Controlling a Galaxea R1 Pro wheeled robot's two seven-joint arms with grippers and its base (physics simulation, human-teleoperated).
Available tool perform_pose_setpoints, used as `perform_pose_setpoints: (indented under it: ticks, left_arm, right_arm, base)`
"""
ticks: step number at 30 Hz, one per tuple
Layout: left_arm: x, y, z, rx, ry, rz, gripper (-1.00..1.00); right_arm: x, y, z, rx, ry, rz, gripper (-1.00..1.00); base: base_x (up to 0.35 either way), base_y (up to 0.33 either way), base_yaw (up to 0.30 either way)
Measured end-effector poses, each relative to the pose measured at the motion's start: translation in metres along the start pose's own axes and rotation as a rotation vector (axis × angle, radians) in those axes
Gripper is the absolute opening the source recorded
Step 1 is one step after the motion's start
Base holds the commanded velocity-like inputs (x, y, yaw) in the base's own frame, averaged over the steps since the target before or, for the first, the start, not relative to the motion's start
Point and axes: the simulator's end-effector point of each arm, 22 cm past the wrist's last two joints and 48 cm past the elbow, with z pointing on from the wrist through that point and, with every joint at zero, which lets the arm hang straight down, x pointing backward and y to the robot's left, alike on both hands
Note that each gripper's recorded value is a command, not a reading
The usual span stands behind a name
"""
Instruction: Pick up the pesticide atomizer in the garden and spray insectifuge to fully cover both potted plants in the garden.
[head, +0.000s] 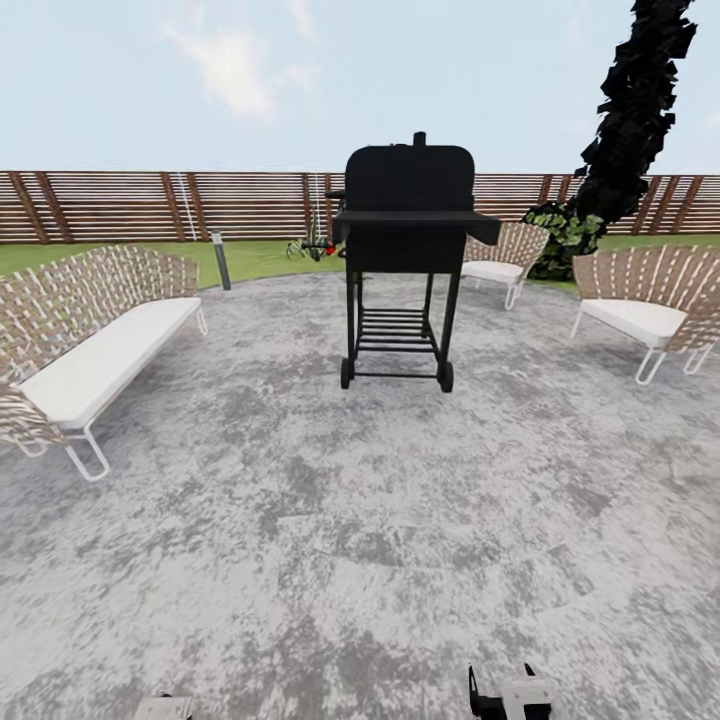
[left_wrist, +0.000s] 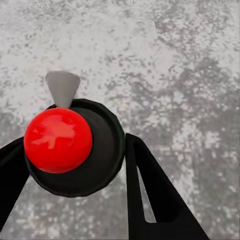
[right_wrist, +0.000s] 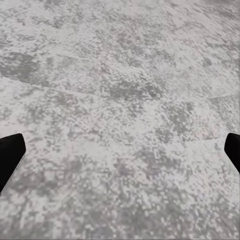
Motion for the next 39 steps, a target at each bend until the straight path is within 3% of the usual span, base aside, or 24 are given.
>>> perform_pose_setpoints:
  ticks: [39]
  left_arm:
    - [-0.0003,0.0037,-0.0003,-0.005,0.000,0.002,-1.00]
  right_arm:
    - [0.0000,-0.0056,0.0009,0.010,-0.002,-0.002,1.00]
  base:
    - [0.326,0.147,0.000]
